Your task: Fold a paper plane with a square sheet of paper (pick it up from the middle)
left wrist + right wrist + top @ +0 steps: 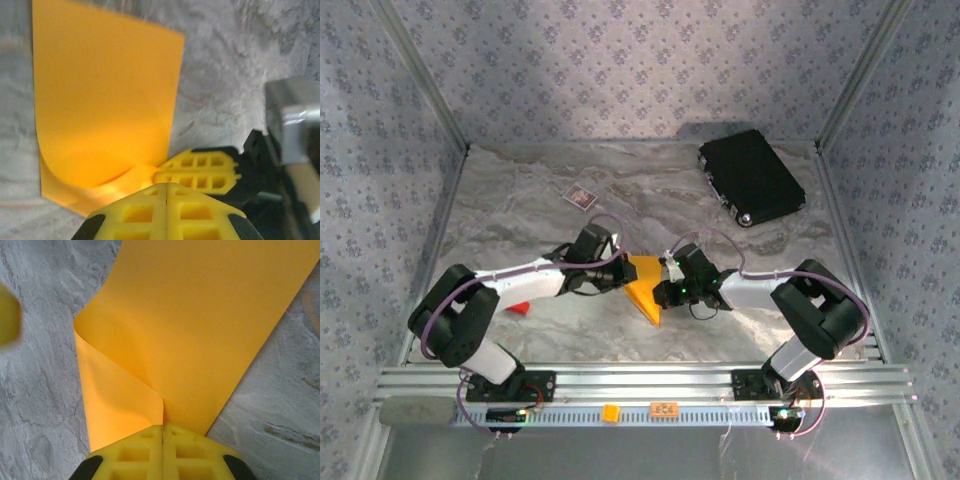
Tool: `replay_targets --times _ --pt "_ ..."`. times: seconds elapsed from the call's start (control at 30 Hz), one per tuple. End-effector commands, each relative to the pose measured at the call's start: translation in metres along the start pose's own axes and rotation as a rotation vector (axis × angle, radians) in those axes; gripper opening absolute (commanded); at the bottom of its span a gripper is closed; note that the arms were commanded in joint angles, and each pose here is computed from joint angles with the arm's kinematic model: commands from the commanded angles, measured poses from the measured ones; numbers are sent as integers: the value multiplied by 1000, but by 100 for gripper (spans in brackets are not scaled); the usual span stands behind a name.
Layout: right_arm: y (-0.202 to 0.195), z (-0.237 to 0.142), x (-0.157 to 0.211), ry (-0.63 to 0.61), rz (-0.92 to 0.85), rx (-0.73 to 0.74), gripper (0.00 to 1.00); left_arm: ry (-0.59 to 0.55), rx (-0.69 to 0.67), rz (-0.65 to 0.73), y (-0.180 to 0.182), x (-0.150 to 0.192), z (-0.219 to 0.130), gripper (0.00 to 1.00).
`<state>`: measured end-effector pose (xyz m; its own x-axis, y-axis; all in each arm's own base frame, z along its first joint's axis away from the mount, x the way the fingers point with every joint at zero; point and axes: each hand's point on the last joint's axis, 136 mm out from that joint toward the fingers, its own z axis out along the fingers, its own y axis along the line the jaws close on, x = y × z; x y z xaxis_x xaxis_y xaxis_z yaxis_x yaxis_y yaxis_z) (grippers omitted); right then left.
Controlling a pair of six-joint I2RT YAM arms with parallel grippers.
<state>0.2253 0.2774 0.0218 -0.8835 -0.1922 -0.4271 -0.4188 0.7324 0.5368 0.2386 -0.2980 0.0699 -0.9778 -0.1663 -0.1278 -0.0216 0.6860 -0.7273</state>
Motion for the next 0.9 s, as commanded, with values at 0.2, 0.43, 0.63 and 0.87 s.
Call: replay_targets --times 0.2,0.43,0.63,0.87 --pt "-13 4 7 39 14 57 0 -25 95 -69 -13 11 11 0" --pt "-13 4 7 41 13 58 0 25 72 -80 -4 18 24 0" --pt "-15 5 8 44 16 60 0 36 31 -80 9 23 28 0" --pt "-15 5 8 44 16 62 0 32 7 -67 20 26 28 0"
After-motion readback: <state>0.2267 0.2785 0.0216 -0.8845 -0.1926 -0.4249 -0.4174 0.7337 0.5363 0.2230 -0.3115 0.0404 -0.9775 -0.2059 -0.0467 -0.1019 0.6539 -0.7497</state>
